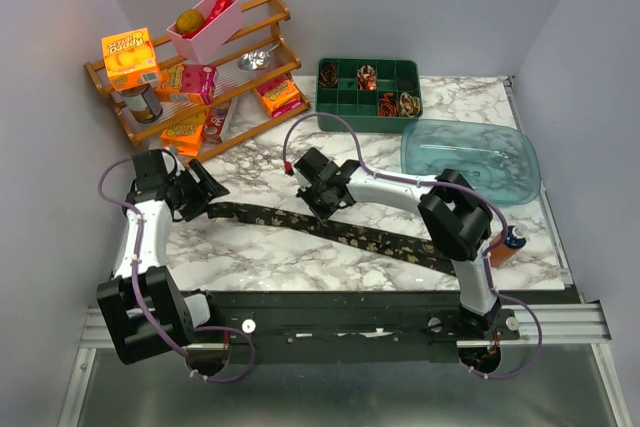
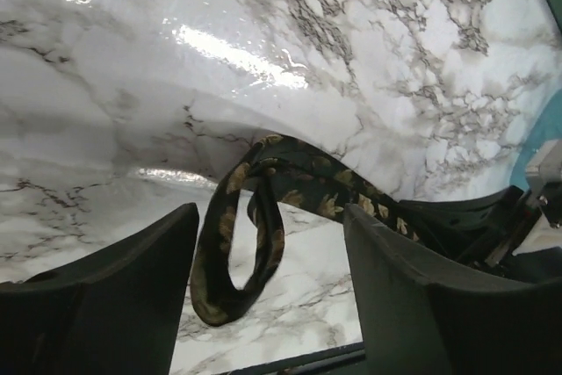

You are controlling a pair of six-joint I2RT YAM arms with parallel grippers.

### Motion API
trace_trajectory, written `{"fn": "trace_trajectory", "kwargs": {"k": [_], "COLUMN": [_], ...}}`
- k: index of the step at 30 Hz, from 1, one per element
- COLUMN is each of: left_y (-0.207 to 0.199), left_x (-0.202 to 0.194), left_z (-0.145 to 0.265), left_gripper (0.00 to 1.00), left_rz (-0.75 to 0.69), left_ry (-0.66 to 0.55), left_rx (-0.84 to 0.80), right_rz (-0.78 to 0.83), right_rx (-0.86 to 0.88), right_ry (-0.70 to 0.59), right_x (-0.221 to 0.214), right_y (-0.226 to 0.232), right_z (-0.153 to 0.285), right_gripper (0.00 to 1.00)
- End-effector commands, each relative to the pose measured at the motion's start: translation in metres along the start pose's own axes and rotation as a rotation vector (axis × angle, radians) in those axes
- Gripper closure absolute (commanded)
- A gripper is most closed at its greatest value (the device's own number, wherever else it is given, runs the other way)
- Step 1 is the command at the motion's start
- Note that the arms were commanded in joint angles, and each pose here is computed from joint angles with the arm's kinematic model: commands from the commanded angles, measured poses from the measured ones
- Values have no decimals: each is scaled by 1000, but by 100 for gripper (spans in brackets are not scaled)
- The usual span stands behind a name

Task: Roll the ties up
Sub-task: Place the tie at the center of the board.

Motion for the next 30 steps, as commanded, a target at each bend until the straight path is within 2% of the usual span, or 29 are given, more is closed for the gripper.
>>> {"fn": "trace_trajectory", "kwargs": {"k": [1, 7, 12, 20, 23, 24, 26, 27, 29, 30], "left_y": [-6, -20, -26, -24, -23, -23, -22, -23, -23, -23], "left_x": [24, 43, 44, 37, 36, 36, 36, 35, 36, 35], "left_z": [19, 30, 25, 18, 17, 16, 13, 11, 9, 7], "left_gripper": [19, 17, 17, 17, 17, 17, 17, 17, 17, 17], "left_rz": [-52, -95, -98, -105, -101, -97, -85, -78, -70, -62], "left_ry": [-158, -236, -198, -157, -154, -149, -136, -116, -108, -96], "left_rx": [102, 98, 28, -17, -13, -17, -29, -39, -47, -53], "right_rz": [60, 70, 100, 135, 164, 172, 201, 210, 232, 239], "right_rx": [9, -22, -52, 103, 176, 194, 231, 241, 256, 261], "right_ry": [188, 160, 56, -118, -164, -171, -175, -175, -163, -156], "right_x": [-44, -35, 3, 63, 78, 80, 83, 83, 79, 78], "right_y": [2, -2, -6, 10, 20, 23, 31, 34, 38, 40], "right_z": [-3, 6, 20, 25, 21, 19, 14, 12, 4, 1], "right_gripper": [99, 99, 99, 96, 89, 78, 68, 56, 47, 38]}}
Point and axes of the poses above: each gripper's point midway between its finger pads, its own z axis back along the fingers, its own y axis along the line the jaws close on, x = y × z, the point moved 8 cm from there along z, back along the fingers, and after that the axes turned 7 degrees about z, right-handed, at the moved point
